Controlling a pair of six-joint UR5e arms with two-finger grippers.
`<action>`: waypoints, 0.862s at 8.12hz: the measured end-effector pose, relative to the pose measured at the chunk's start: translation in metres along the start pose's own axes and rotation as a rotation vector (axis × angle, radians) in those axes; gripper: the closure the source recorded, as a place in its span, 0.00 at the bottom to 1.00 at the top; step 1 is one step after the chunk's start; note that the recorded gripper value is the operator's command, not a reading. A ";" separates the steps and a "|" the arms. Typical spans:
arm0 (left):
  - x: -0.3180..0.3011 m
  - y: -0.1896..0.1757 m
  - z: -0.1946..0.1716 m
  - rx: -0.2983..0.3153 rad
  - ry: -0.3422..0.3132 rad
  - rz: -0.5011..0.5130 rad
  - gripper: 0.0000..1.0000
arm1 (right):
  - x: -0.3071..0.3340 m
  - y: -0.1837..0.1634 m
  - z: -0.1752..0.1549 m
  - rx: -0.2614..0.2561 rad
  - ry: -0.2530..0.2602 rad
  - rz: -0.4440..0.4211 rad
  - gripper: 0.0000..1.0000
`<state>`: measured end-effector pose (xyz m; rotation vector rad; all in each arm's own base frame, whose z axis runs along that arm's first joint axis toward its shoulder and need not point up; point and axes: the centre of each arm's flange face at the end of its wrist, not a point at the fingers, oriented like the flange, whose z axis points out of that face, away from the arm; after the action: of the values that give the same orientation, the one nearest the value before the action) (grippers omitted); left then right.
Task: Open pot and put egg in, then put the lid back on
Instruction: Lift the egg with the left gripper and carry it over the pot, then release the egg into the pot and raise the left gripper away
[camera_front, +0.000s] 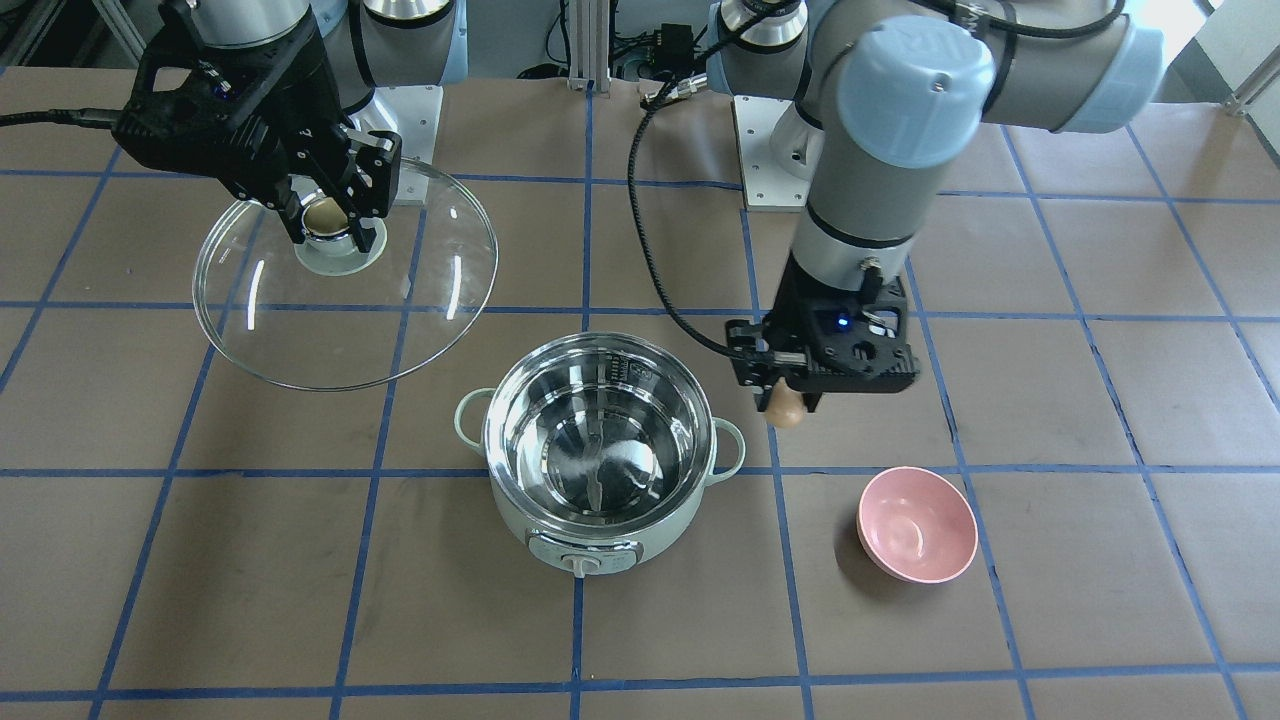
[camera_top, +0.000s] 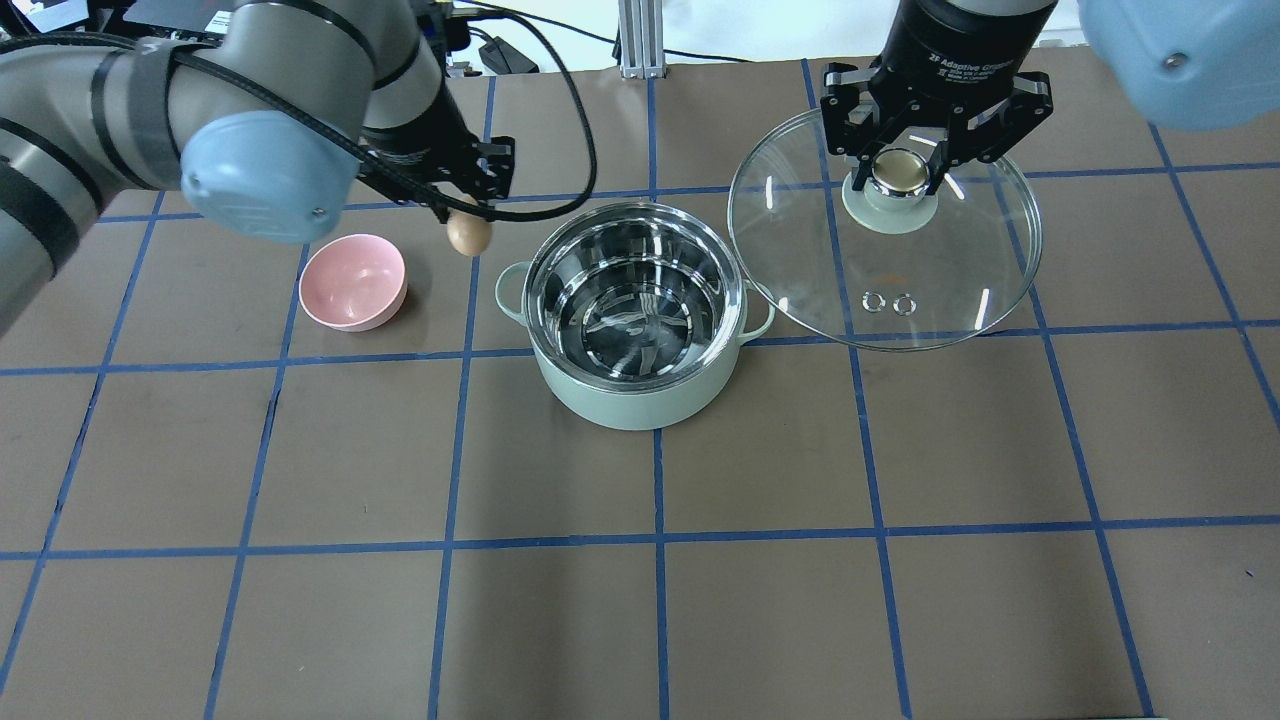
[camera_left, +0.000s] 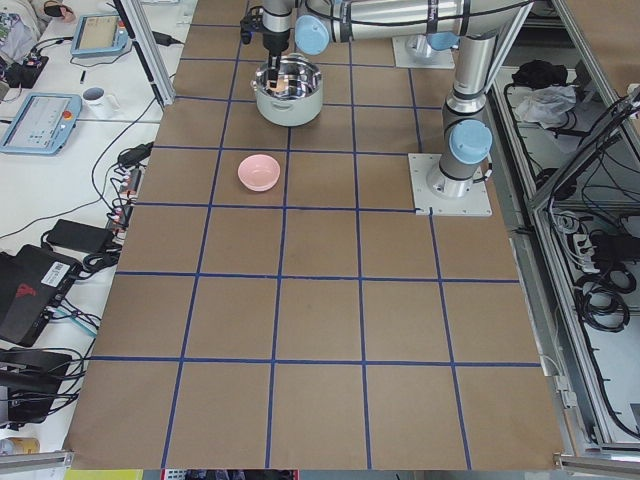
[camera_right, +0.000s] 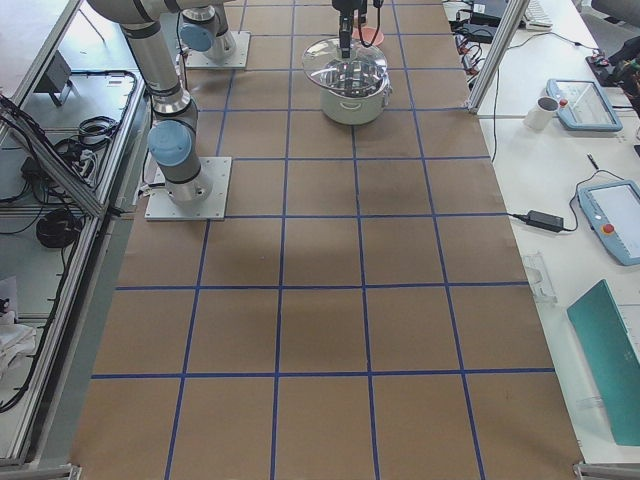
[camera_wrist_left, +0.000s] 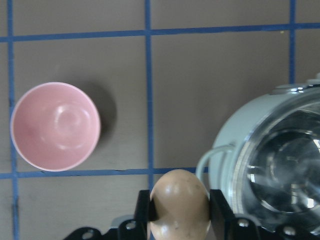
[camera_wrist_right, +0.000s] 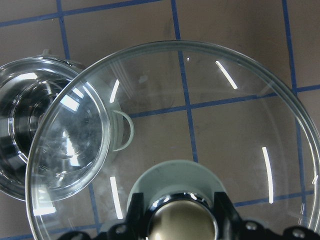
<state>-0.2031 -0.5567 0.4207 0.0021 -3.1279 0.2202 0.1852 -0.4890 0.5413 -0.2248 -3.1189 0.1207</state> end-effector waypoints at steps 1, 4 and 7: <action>0.037 0.011 -0.003 0.011 0.044 -0.020 1.00 | 0.000 0.000 0.000 0.000 0.000 0.000 0.59; 0.107 0.030 0.022 0.002 0.124 0.001 1.00 | 0.000 0.000 0.000 0.000 0.000 0.000 0.59; 0.122 0.028 0.060 -0.040 0.126 0.028 0.16 | 0.000 0.000 0.000 0.000 0.000 0.001 0.58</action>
<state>-0.3258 -0.5380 0.3578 -0.0530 -3.0075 0.1510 0.1850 -0.4892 0.5415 -0.2257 -3.1189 0.1213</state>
